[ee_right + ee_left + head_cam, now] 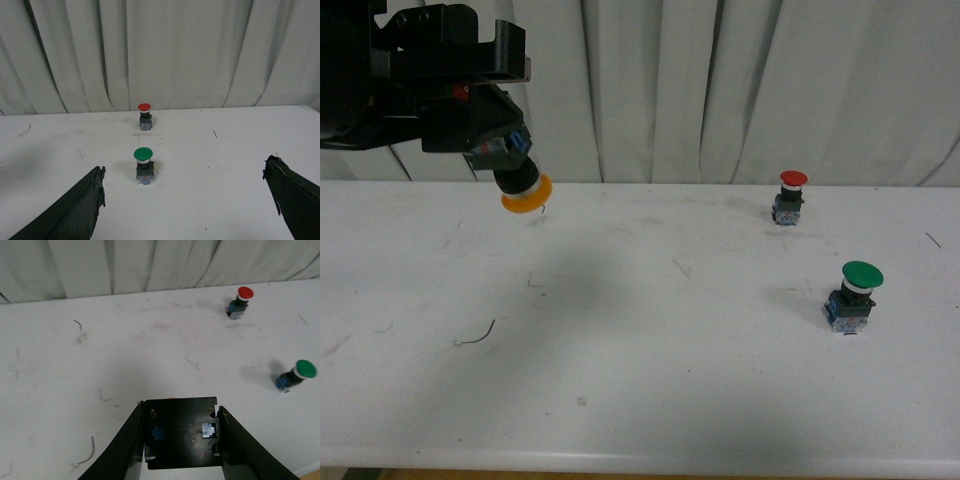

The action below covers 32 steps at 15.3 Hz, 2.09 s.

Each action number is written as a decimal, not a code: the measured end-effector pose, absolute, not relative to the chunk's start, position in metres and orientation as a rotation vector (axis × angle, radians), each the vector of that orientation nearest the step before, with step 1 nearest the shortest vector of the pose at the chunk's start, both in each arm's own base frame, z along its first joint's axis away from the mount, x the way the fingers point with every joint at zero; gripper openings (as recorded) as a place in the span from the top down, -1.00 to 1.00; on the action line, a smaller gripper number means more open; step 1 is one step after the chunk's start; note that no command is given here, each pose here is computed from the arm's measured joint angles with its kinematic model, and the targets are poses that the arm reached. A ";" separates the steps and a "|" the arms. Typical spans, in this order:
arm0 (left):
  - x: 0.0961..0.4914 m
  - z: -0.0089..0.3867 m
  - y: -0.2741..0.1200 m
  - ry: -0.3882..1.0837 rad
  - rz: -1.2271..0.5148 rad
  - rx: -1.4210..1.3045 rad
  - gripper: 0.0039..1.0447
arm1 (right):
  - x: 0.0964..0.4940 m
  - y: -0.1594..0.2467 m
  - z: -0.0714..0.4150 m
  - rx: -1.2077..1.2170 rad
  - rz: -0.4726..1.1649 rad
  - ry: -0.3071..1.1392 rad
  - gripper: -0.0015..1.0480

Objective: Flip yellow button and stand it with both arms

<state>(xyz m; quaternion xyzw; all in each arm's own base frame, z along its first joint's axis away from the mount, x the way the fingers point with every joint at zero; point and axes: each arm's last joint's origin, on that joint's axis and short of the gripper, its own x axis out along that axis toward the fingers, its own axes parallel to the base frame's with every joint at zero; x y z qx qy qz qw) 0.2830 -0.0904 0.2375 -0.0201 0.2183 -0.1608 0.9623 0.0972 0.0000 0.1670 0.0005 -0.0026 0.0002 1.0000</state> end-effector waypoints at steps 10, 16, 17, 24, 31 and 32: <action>0.248 0.240 -0.115 0.225 -0.965 -0.789 0.33 | 0.097 0.000 0.167 0.001 0.000 -0.005 -0.88; 0.253 0.221 -0.124 0.251 -0.976 -0.950 0.33 | 0.097 0.000 0.167 0.001 0.000 -0.005 -0.88; 0.254 0.220 -0.124 0.255 -0.976 -0.959 0.33 | 0.097 0.000 0.167 0.001 0.000 -0.005 -0.88; 0.255 0.216 -0.126 0.286 -0.942 -0.971 0.33 | 0.121 -0.015 0.181 0.271 0.245 -0.013 -0.87; 0.255 0.217 -0.126 0.289 -0.929 -0.970 0.33 | 0.226 -0.003 0.244 0.314 0.356 -0.129 -0.87; 0.255 0.218 -0.124 0.279 -0.930 -0.967 0.33 | 0.227 -0.001 0.246 0.313 0.369 -0.134 -0.87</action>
